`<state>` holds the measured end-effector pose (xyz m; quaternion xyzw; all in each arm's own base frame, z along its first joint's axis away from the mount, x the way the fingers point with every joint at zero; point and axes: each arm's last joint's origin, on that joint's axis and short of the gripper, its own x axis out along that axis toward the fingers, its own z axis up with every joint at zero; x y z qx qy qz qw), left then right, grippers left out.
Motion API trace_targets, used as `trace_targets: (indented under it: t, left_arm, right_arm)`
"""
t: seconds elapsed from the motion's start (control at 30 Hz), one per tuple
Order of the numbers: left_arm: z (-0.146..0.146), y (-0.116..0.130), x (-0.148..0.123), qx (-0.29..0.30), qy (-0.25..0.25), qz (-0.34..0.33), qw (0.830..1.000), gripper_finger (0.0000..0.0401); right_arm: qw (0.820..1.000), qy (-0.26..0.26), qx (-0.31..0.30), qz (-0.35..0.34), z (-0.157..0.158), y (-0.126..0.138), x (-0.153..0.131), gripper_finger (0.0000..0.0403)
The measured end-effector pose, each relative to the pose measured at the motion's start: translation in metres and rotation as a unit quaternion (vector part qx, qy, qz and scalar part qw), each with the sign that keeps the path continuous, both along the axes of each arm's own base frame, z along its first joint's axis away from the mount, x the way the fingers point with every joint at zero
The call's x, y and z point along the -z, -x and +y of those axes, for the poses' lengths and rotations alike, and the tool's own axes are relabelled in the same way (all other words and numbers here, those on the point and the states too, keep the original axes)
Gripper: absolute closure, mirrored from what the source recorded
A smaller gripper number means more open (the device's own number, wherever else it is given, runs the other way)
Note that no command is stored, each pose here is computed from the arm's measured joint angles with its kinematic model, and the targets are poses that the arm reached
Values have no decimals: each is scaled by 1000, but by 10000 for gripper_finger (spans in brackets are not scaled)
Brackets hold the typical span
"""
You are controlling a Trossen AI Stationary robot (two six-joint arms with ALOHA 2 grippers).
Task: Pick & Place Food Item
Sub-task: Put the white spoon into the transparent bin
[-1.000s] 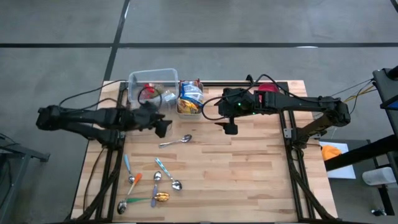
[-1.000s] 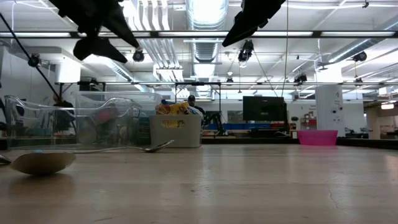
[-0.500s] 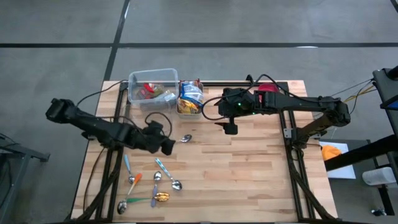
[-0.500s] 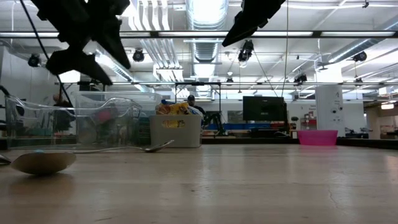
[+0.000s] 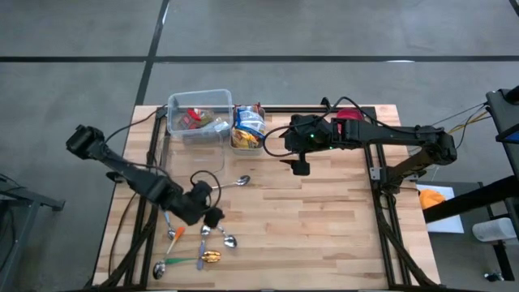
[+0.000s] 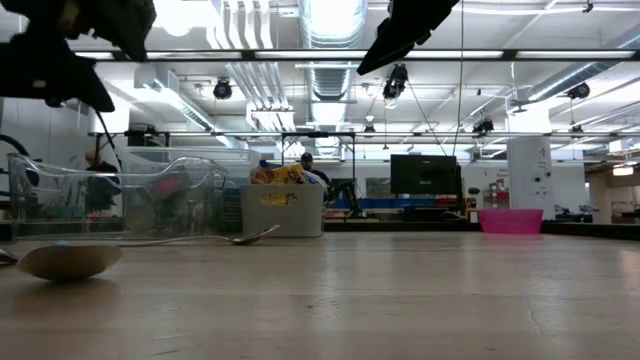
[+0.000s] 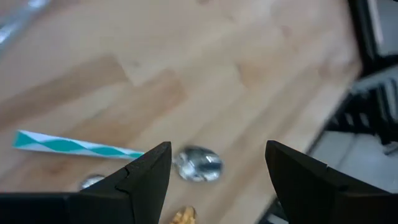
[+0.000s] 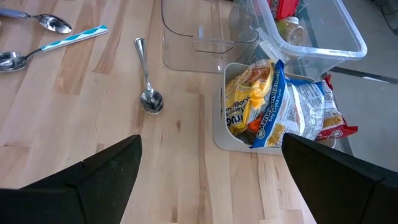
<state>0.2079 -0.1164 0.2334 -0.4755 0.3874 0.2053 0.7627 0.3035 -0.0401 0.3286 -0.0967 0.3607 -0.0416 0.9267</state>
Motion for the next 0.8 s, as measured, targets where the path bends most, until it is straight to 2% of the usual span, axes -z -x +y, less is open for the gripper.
trace_targets:
  t: [0.23,0.37,0.43,0.6,0.8]
  left_arm:
    - [-8,2,-1,9,19,-12,1000,138]
    - [-8,2,-1,21,8,-13,1000,138]
    - [-8,2,-1,30,-16,-20,999,138]
    - [-6,0,-2,13,-41,-39,998,138]
    - [-7,-4,-6,-30,-16,-72,997,138]
  right_arm:
    - [1000,0,0,0,0,0,0,18]
    - [1000,0,0,0,0,0,0,18]
    - [1000,0,0,0,0,0,0,18]
    - [1000,0,0,0,0,0,0,18]
    - [1000,0,0,0,0,0,0,18]
